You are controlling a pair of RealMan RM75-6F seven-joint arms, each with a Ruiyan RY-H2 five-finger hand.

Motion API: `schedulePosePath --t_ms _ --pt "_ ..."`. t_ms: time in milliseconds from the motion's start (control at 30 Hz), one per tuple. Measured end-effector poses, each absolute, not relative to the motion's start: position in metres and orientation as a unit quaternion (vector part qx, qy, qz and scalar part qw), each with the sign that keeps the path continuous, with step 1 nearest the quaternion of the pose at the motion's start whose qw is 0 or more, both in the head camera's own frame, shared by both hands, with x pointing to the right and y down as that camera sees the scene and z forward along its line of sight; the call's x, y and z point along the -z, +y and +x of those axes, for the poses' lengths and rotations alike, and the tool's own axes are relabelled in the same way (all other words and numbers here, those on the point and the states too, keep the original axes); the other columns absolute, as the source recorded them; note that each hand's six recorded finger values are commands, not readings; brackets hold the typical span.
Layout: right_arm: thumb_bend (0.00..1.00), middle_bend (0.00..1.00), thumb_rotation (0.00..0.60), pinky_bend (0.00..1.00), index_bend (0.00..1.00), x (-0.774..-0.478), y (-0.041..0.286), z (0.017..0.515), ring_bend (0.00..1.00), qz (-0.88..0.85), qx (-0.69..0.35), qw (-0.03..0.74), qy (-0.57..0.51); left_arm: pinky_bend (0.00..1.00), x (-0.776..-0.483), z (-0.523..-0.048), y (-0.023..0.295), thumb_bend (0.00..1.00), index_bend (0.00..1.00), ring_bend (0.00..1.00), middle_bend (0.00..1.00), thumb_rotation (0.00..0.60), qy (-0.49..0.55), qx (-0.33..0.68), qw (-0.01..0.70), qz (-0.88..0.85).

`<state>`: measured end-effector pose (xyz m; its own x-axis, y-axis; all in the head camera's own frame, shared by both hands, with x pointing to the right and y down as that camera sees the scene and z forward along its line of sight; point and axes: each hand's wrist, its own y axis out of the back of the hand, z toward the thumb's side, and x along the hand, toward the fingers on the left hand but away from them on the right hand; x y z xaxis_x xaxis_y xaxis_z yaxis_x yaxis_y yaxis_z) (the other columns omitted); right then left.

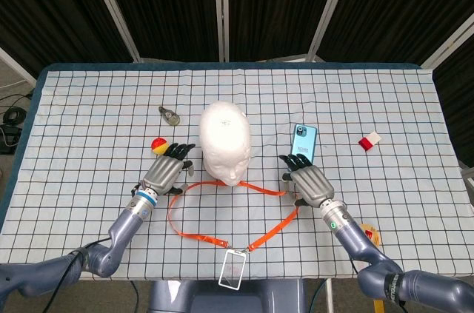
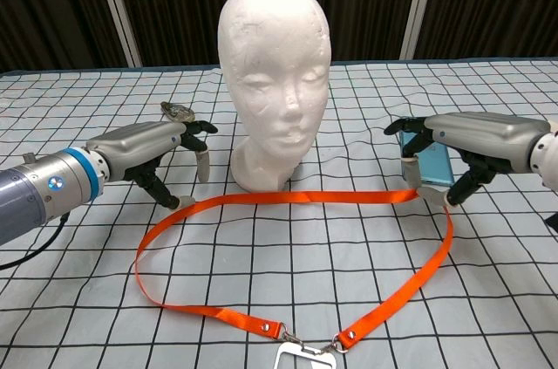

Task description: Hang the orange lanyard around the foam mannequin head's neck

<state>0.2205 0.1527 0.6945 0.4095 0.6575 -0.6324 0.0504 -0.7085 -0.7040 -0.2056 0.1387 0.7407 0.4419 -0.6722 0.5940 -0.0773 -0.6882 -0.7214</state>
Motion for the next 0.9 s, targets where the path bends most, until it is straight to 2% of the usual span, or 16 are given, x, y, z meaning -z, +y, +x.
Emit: schedulePosePath --t_ms 433,900 --pt "0.44 0.05 0.600 0.00 0.74 -0.694 0.152 0.222 0.00 -0.781 -0.493 0.310 -0.225 0.00 -0.749 -0.187 0.147 0.35 0.48 0.00 0.00 0.600 0.234 0.457 0.300 -0.804" --pt "0.44 0.06 0.600 0.00 0.75 -0.692 0.152 0.224 0.00 -0.781 -0.491 0.309 -0.231 0.00 -0.735 -0.186 0.147 0.35 0.48 0.00 0.00 0.600 0.265 0.442 0.282 -0.809"
